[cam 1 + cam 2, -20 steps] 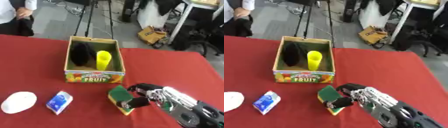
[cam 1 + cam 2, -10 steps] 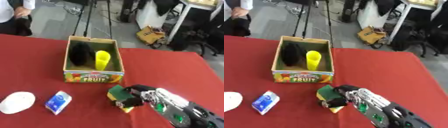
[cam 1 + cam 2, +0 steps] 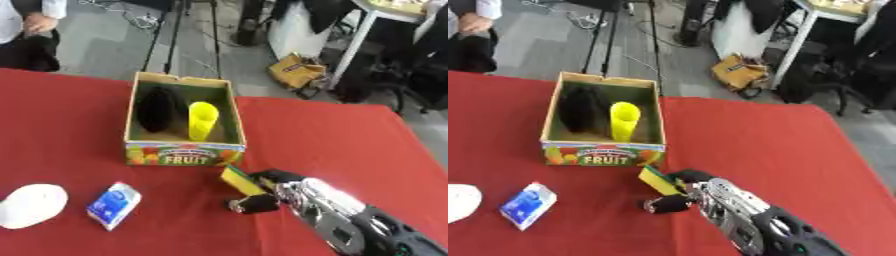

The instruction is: Pick up objects on the table and place them in the box.

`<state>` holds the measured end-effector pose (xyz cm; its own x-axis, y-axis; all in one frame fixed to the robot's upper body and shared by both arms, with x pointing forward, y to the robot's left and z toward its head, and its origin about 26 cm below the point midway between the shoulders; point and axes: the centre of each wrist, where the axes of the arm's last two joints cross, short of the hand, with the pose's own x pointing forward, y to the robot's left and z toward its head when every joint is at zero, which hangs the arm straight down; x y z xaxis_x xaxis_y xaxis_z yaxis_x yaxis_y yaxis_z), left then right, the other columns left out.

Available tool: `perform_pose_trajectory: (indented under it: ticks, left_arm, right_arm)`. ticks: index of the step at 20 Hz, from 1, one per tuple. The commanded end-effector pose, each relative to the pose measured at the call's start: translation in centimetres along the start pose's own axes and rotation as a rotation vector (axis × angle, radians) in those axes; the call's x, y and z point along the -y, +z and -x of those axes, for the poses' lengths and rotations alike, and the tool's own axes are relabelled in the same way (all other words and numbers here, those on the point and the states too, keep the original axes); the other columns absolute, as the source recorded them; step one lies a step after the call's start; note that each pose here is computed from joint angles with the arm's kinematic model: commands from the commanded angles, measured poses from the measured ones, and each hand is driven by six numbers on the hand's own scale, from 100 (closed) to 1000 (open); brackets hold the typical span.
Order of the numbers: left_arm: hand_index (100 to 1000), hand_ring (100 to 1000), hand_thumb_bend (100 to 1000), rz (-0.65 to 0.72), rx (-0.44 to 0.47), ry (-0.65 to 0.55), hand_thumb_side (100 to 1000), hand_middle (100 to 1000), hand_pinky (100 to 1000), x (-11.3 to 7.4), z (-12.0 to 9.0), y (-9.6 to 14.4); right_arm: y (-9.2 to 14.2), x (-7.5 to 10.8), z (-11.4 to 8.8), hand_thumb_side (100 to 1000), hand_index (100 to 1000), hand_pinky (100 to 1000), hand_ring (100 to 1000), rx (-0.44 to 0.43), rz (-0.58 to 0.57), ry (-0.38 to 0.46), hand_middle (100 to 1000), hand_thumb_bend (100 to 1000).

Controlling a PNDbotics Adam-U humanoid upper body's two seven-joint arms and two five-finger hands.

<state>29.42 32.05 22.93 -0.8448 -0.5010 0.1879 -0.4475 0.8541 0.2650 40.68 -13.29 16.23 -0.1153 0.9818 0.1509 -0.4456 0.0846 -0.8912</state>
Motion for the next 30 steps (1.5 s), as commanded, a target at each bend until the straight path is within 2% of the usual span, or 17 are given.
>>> perform_pose_trajectory:
  ticks: [1,2,3,4,5,7,8,10,13,18,21,24,30]
  left_arm:
    - [910,1000,100,-0.002,0.027,-0.003,1000,917,1000,-0.4,-0.3,-0.7]
    - [910,1000,100,0.0,0.027,-0.002,1000,918,1000,-0.4,-0.3,-0.7]
    - [910,1000,100,0.002,0.026,-0.002,1000,918,1000,-0.4,-0.3,-0.7]
    - [910,1000,100,0.004,0.026,-0.002,1000,918,1000,-0.4,-0.3,-0.7]
    - [910,1000,100,0.005,0.025,-0.002,1000,918,1000,-0.4,-0.3,-0.7]
    - [910,1000,100,0.007,0.025,-0.002,1000,918,1000,-0.4,-0.3,-0.7]
    - [910,1000,100,0.009,0.025,-0.002,1000,918,1000,-0.4,-0.3,-0.7]
    - [909,1000,100,0.011,0.025,-0.002,1000,918,1000,-0.4,-0.3,-0.7]
    - [909,1000,100,0.019,0.024,-0.002,1000,918,1000,-0.4,-0.3,-0.7]
    - [907,1000,100,0.028,0.024,-0.002,1000,918,1000,-0.4,-0.3,-0.8]
    - [907,1000,100,0.03,0.026,-0.001,1000,917,1000,-0.5,-0.3,-0.9]
    - [908,1000,100,0.031,0.027,-0.001,1000,917,1000,-0.5,-0.3,-1.0]
    - [908,1000,100,0.042,0.025,-0.005,1000,917,1000,-0.6,-0.3,-0.9]
  right_arm:
    - [0.1,0.7,0.7,810,1000,938,1000,-0.136,-0.101,-0.059,824,474]
    - [0.2,0.9,0.6,819,971,924,992,-0.137,-0.083,-0.054,751,291]
    - [0.4,1.2,0.5,819,971,924,992,-0.14,-0.059,-0.05,751,291]
    - [0.5,1.3,0.5,814,934,919,982,-0.143,-0.042,-0.048,720,172]
    - [0.7,1.5,0.4,806,909,913,972,-0.148,-0.022,-0.047,694,100]
    - [0.9,1.7,0.3,786,868,903,949,-0.16,0.018,-0.043,649,100]
    - [0.9,1.8,0.3,725,834,887,922,-0.165,0.036,-0.04,608,100]
    - [1.1,1.9,0.3,690,809,871,898,-0.176,0.073,-0.032,577,100]
    - [1.1,2.1,0.4,654,791,843,862,-0.19,0.111,-0.02,549,100]
    - [1.3,2.4,0.4,599,752,840,854,-0.194,0.14,-0.006,503,100]
    - [1.6,2.6,0.6,529,710,837,837,-0.196,0.155,0.003,459,100]
    - [1.7,2.8,0.7,508,697,835,832,-0.196,0.162,0.008,445,100]
    - [3.5,4.9,1.3,467,664,829,813,-0.191,0.206,0.042,408,100]
